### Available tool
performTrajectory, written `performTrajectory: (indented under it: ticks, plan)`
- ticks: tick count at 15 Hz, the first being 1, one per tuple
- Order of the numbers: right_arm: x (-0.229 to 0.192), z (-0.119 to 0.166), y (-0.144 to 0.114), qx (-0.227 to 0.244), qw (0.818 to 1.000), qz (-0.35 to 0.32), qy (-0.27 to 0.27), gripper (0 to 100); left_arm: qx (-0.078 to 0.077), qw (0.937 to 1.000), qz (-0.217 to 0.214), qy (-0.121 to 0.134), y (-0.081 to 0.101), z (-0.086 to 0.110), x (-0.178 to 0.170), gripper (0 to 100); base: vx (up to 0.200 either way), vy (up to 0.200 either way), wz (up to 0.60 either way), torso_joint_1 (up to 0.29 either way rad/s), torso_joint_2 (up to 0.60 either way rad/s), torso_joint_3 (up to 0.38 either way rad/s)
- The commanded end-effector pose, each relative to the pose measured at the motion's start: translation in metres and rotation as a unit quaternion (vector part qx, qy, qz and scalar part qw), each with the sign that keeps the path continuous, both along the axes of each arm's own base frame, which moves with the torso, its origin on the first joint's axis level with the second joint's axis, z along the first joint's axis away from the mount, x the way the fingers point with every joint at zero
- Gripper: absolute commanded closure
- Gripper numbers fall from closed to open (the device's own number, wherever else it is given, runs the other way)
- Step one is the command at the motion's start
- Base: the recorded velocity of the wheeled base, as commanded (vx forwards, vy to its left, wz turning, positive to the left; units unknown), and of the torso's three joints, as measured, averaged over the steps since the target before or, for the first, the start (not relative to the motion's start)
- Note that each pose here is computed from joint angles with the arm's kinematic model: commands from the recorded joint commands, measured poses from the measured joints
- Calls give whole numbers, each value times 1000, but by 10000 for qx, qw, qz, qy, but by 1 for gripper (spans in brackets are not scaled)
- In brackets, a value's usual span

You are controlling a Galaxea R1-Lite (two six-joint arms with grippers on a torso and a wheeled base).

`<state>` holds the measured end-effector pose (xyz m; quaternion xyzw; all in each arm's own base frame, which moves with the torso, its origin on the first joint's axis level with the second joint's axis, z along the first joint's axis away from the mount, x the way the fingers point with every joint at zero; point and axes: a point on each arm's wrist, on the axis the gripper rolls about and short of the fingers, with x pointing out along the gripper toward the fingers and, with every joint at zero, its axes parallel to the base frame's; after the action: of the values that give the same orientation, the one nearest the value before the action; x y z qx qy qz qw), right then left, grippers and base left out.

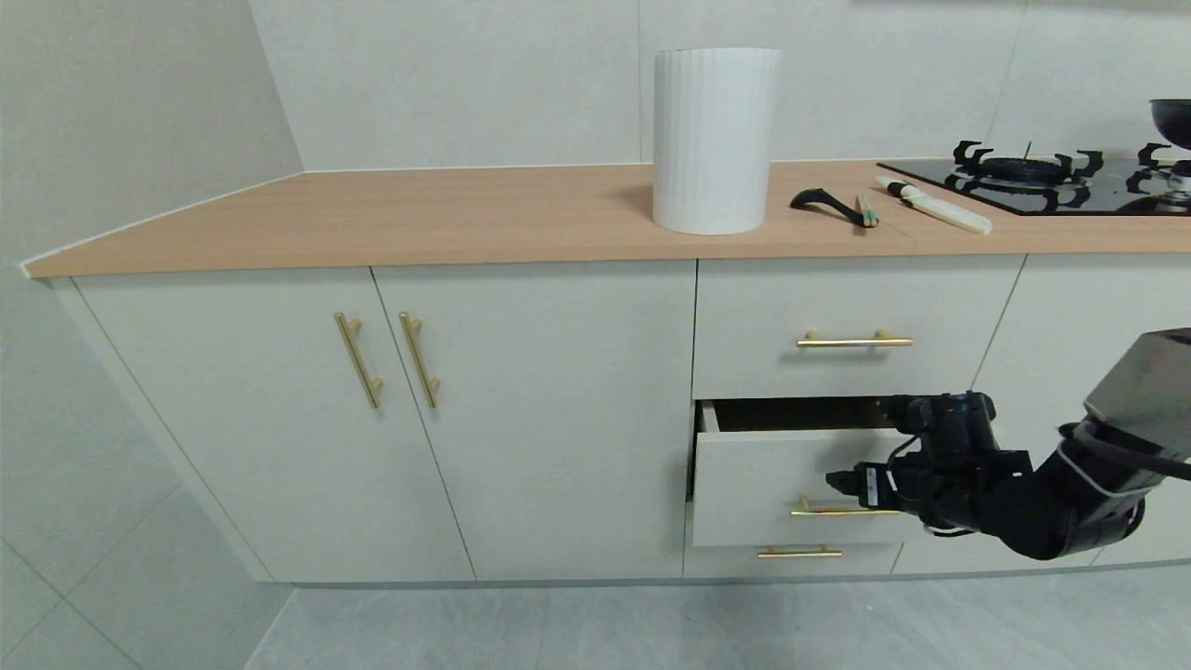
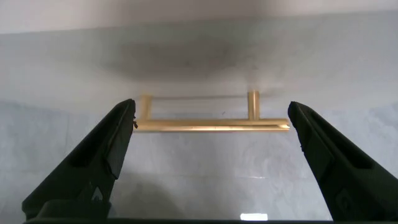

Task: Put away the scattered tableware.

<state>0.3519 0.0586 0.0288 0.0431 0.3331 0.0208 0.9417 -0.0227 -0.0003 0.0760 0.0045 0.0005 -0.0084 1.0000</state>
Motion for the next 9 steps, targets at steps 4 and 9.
performTrajectory:
  ticks: [4, 9]
  plan:
    - [-59, 148, -7, 189, 9965, 630, -514, 0, 1, 10000, 0, 2, 0, 0, 0, 0, 0, 0, 0, 0, 0, 0]
    - [-37, 143, 4, 39, 9970, 750, -179, 0, 1, 10000, 0, 2, 0, 0, 0, 0, 0, 0, 0, 0, 0, 0]
